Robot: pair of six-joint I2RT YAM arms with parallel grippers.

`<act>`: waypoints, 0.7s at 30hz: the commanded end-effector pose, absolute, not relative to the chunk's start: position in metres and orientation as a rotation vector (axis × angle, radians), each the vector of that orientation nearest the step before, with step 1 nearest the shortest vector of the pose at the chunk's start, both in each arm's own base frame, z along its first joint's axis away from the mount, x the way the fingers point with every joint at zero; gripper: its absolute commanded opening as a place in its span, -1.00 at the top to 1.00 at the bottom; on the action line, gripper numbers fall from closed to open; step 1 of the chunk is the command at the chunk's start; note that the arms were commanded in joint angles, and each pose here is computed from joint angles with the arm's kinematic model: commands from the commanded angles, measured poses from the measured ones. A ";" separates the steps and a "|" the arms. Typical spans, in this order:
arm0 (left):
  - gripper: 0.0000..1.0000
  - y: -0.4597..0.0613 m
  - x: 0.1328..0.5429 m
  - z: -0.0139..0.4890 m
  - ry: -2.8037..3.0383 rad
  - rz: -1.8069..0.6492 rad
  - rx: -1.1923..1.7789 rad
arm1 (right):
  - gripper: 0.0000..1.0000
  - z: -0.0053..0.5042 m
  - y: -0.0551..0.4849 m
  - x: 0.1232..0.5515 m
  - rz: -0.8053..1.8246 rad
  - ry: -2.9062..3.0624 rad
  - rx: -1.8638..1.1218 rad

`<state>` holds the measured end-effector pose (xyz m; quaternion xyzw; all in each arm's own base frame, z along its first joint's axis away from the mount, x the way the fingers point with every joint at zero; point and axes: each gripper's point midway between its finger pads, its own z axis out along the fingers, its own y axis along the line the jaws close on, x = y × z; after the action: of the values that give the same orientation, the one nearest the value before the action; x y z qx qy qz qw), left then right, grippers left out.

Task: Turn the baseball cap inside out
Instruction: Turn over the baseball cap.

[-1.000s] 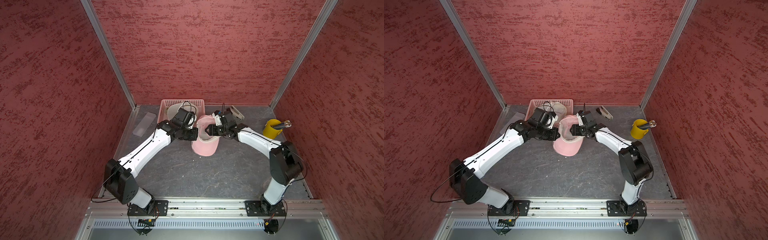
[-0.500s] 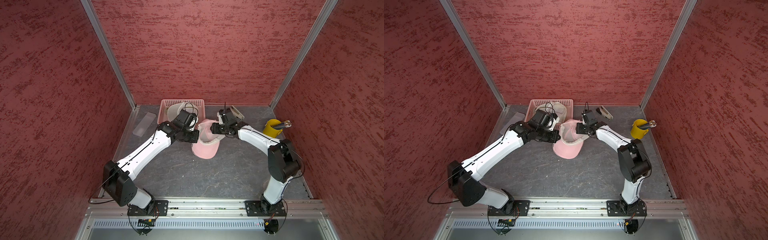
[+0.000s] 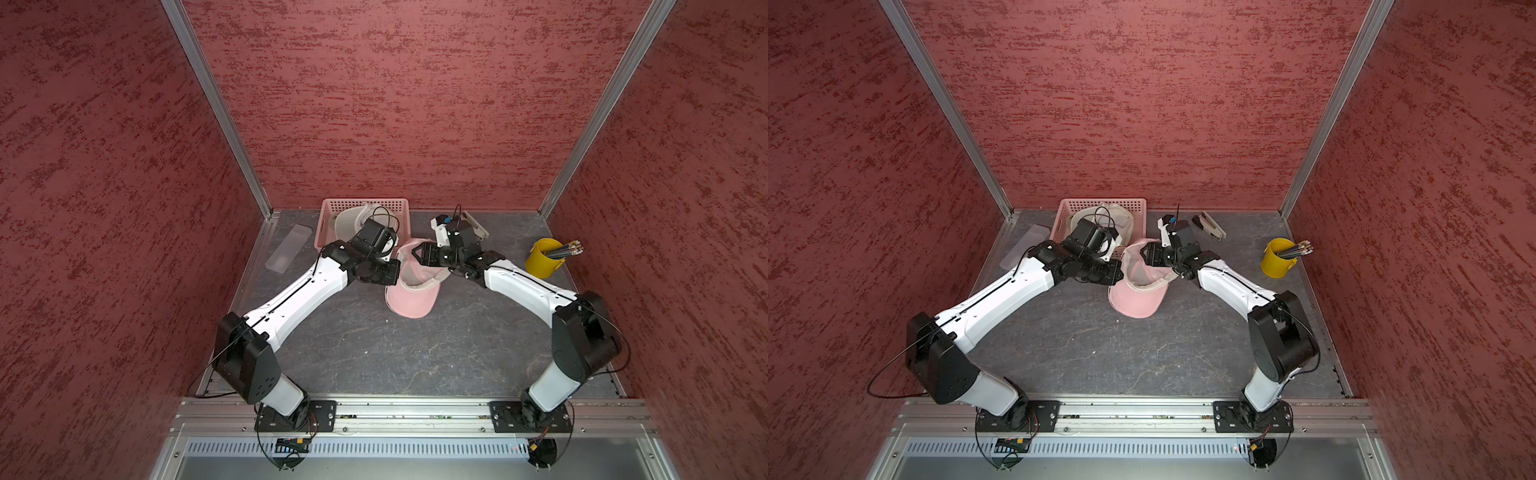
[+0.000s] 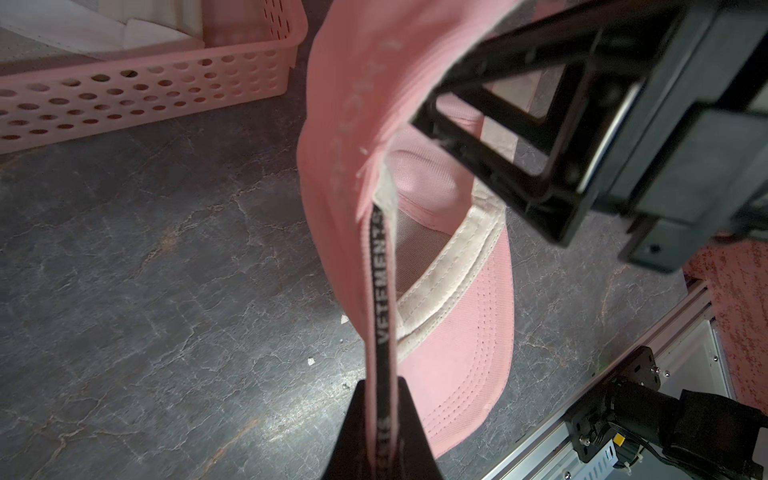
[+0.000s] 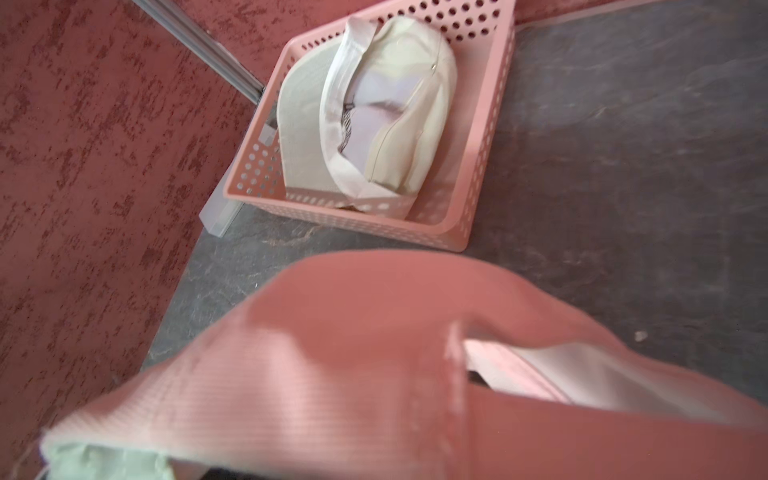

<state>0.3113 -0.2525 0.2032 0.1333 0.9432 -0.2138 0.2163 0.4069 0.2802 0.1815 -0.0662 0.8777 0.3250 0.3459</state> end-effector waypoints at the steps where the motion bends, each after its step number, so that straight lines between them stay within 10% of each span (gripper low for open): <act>1: 1.00 -0.259 0.320 0.222 2.543 -0.632 0.379 | -0.24 0.182 0.300 0.400 0.924 2.234 -0.193; 21: 1.00 -0.278 0.298 0.209 2.575 -0.634 0.421 | -0.23 0.205 0.292 0.482 1.089 1.995 0.377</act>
<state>0.2974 -0.2705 0.2018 0.1510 0.9414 -0.2110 0.2154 0.4513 0.3068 0.1721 0.1019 0.8301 0.4122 0.3614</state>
